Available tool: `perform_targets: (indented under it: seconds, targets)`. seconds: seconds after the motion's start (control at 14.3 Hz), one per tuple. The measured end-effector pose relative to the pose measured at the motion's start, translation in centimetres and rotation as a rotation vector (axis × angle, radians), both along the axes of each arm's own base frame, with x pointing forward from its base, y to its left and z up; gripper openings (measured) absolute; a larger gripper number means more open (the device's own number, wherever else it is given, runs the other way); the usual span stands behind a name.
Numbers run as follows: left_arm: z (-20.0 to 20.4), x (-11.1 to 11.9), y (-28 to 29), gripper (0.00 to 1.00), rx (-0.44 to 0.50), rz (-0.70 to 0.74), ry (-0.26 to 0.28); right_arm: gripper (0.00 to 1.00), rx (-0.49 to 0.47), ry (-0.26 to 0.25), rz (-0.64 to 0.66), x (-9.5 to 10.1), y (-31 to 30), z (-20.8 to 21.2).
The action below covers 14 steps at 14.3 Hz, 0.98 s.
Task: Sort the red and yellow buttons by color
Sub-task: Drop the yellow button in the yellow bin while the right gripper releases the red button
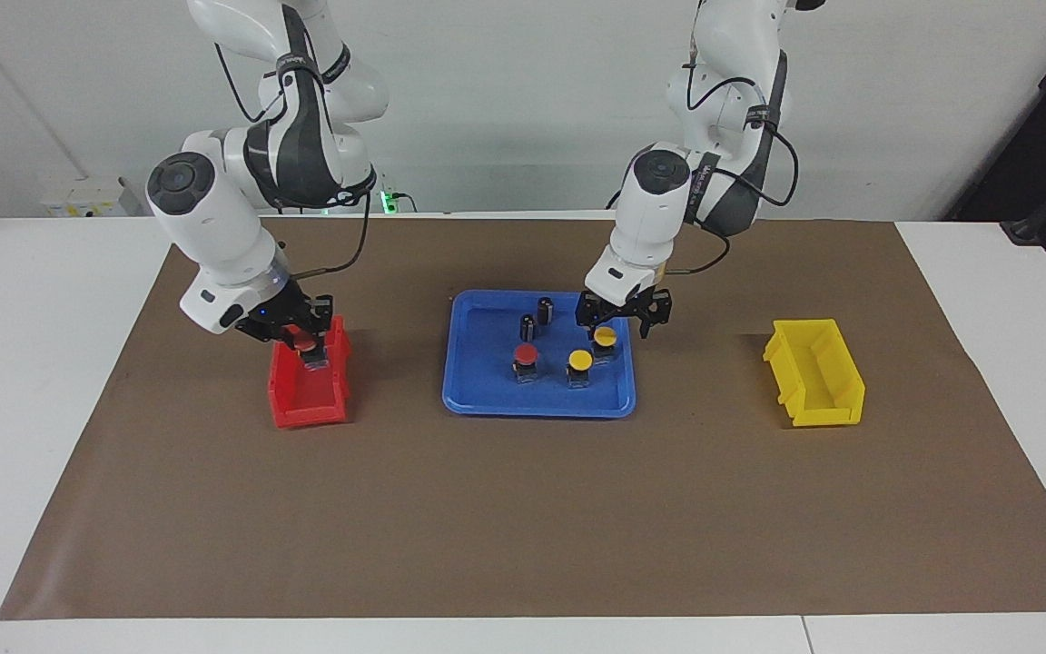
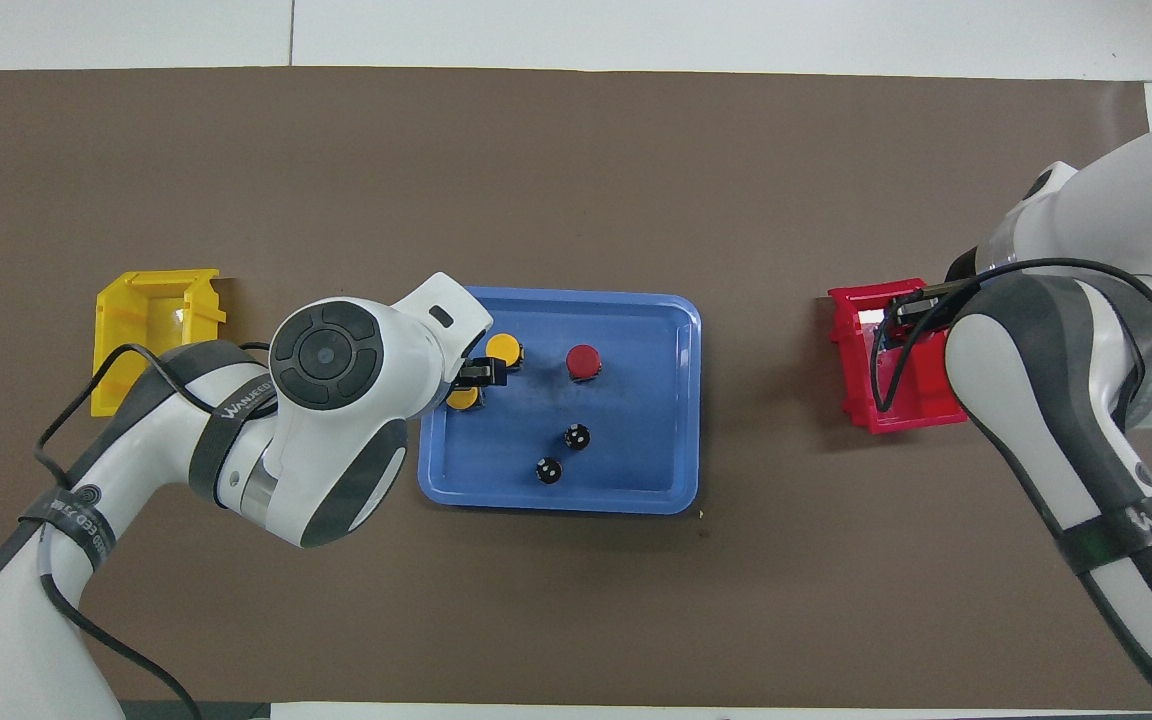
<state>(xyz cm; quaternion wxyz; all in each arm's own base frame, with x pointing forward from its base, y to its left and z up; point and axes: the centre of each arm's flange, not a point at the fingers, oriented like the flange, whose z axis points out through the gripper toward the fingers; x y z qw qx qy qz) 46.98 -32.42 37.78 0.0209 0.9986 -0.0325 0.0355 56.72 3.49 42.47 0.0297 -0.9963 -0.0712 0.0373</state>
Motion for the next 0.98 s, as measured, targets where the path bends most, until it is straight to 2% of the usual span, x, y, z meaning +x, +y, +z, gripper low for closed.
perform_targets:
  seconds: [0.35,0.49,0.63,0.77,0.98]
  targets:
    - [-1.1,-1.1,-0.7,0.97,0.002,-0.020,0.003,0.41,0.000,-0.025,0.011,-2.3,-1.7,-2.6]
    - [-1.4,-1.3,-0.9,0.93,0.002,-0.017,0.005,0.41,-0.001,-0.037,0.009,-3.3,-1.8,-3.7]
    - [-1.4,-1.2,-0.8,0.71,0.001,-0.011,0.004,0.41,-0.003,-0.038,0.010,-4.4,-1.8,-5.0]
    - [-1.4,-1.2,-0.8,0.43,-0.001,-0.003,0.002,0.41,-0.004,-0.047,0.022,-5.4,-1.9,-6.2]
    - [-1.0,-0.9,-0.7,0.41,-0.003,0.006,-0.001,0.41,-0.005,-0.059,0.034,-6.2,-2.0,-7.6]
